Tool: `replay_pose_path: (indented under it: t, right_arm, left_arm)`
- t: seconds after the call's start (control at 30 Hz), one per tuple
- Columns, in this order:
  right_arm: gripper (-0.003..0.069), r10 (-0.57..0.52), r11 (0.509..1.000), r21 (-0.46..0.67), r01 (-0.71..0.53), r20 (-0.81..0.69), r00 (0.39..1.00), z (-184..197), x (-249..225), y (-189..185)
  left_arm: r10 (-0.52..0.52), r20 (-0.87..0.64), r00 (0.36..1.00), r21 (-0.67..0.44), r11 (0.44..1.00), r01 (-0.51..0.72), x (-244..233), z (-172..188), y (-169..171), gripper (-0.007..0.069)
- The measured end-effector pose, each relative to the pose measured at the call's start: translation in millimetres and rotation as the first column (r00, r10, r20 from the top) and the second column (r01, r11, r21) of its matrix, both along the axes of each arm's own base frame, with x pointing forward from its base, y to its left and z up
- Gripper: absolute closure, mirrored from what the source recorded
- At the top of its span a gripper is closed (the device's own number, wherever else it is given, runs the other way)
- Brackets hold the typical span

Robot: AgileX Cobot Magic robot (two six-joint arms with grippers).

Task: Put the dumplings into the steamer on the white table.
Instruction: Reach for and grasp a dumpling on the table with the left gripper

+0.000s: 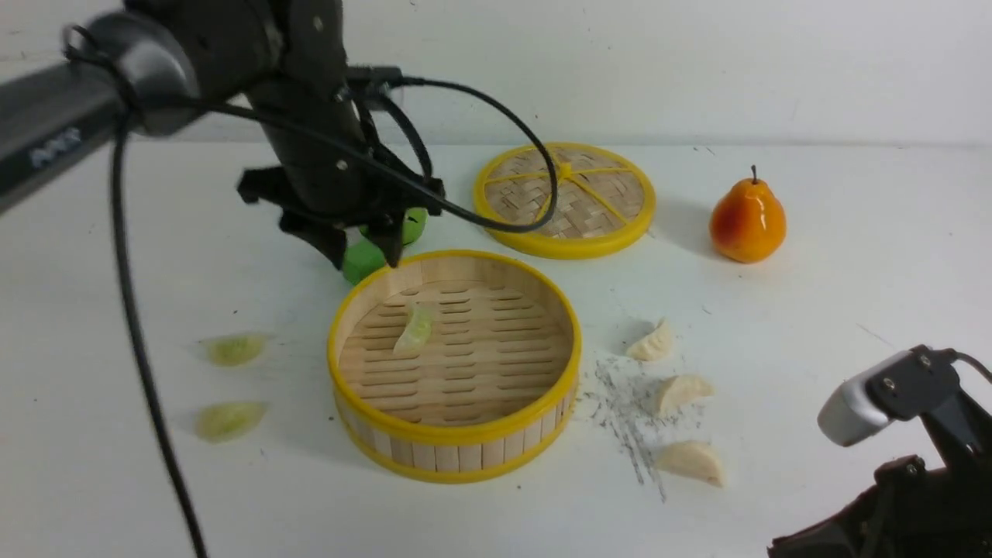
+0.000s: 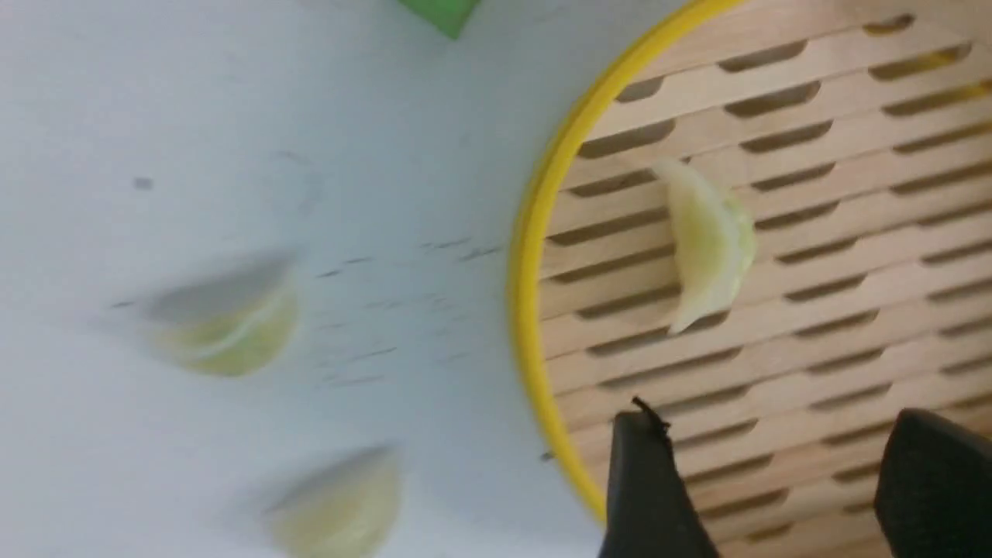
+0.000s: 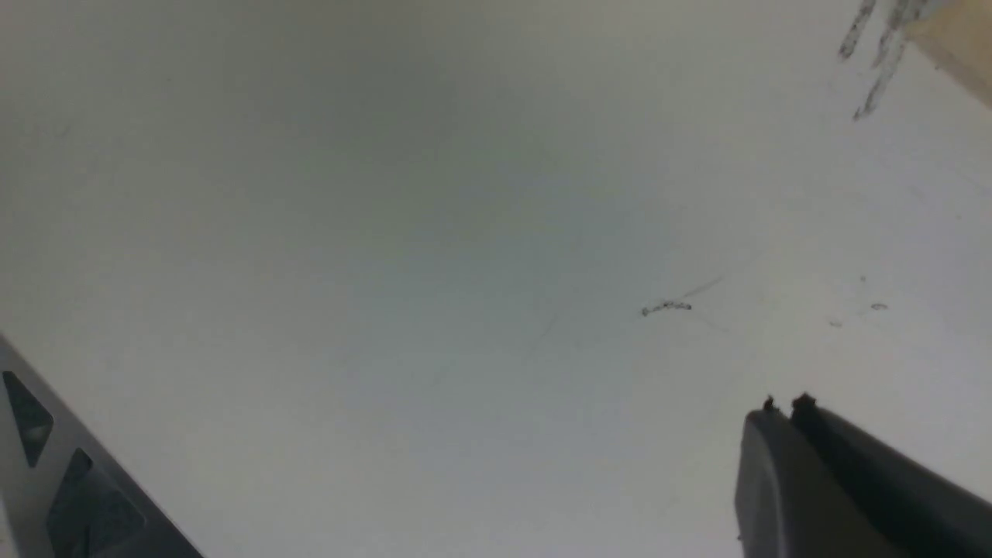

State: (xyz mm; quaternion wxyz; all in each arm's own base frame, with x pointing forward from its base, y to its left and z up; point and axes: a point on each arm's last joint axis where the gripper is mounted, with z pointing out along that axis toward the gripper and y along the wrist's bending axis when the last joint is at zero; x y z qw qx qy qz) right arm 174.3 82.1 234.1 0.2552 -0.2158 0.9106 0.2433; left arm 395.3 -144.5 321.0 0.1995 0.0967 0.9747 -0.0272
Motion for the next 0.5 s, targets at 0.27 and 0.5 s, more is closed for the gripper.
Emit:
replay_pose_path:
  t: [0.27, 0.5]
  right_arm:
    - [0.0647, 0.001, 1.000, 0.009, -0.001, -0.008, 1.000, 0, -1, 1]
    - [0.0644, 0.028, 0.999, 0.026, -0.028, -0.005, 1.000, 1, -2, 3]
  left_arm:
    - [0.034, -0.173, 0.984, 0.115, 0.993, -0.014, -21, -41, 60, 0.0274]
    - [-0.125, -0.206, 0.971, 0.161, 0.974, 0.159, -18, -94, 70, 0.0276]
